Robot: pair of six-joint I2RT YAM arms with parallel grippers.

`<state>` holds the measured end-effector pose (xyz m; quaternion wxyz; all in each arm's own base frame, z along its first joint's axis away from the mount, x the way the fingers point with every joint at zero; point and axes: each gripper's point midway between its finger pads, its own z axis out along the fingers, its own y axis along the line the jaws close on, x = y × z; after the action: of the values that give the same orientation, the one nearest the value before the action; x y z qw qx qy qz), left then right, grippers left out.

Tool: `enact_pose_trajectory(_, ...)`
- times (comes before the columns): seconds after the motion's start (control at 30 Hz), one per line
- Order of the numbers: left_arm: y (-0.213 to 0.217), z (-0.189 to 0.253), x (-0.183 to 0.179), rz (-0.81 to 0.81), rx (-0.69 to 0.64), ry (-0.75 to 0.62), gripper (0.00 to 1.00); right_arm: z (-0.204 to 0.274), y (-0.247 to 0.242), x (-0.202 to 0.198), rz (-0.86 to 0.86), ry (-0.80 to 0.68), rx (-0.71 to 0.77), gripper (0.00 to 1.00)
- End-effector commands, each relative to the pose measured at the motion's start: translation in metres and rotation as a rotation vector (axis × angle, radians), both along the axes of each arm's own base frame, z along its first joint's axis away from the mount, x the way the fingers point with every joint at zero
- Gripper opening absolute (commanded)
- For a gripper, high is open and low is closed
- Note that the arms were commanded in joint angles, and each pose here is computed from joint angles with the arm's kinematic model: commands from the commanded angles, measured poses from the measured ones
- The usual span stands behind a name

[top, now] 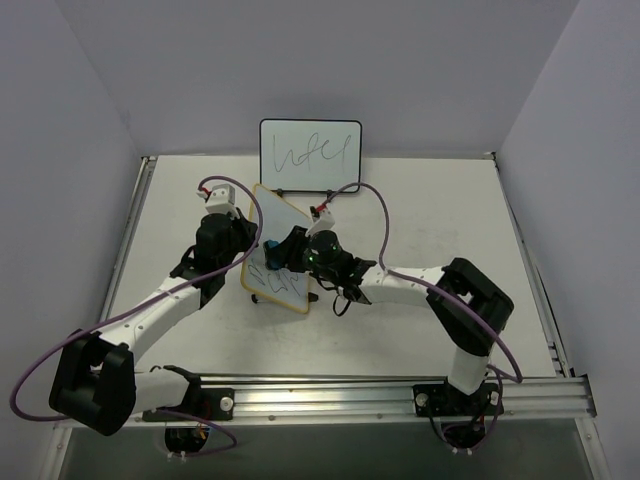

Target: Erase the whiteboard

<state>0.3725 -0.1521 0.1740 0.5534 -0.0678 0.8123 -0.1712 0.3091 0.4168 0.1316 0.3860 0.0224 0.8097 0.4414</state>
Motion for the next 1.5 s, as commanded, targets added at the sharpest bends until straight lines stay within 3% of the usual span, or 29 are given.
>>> enact_pose_trajectory(0.0, -0.012, -0.069, -0.042, -0.16, 0.178, 0.21, 0.02, -0.076, -0.016, -0.047, 0.11, 0.189, -0.122, 0.0)
enact_pose_trajectory(0.57, -0.012, -0.069, -0.044, -0.159, 0.185, 0.206, 0.02, -0.178, -0.086, -0.067, 0.01, 0.355, -0.202, 0.0)
enact_pose_trajectory(1.07, -0.013, -0.073, -0.043, -0.143, 0.169, 0.218, 0.02, -0.162, -0.09, -0.095, 0.045, 0.314, -0.21, 0.0)
enact_pose_trajectory(1.47, -0.014, -0.071, -0.047, -0.118, 0.106, 0.212, 0.02, -0.137, -0.058, -0.124, 0.107, 0.25, -0.15, 0.0)
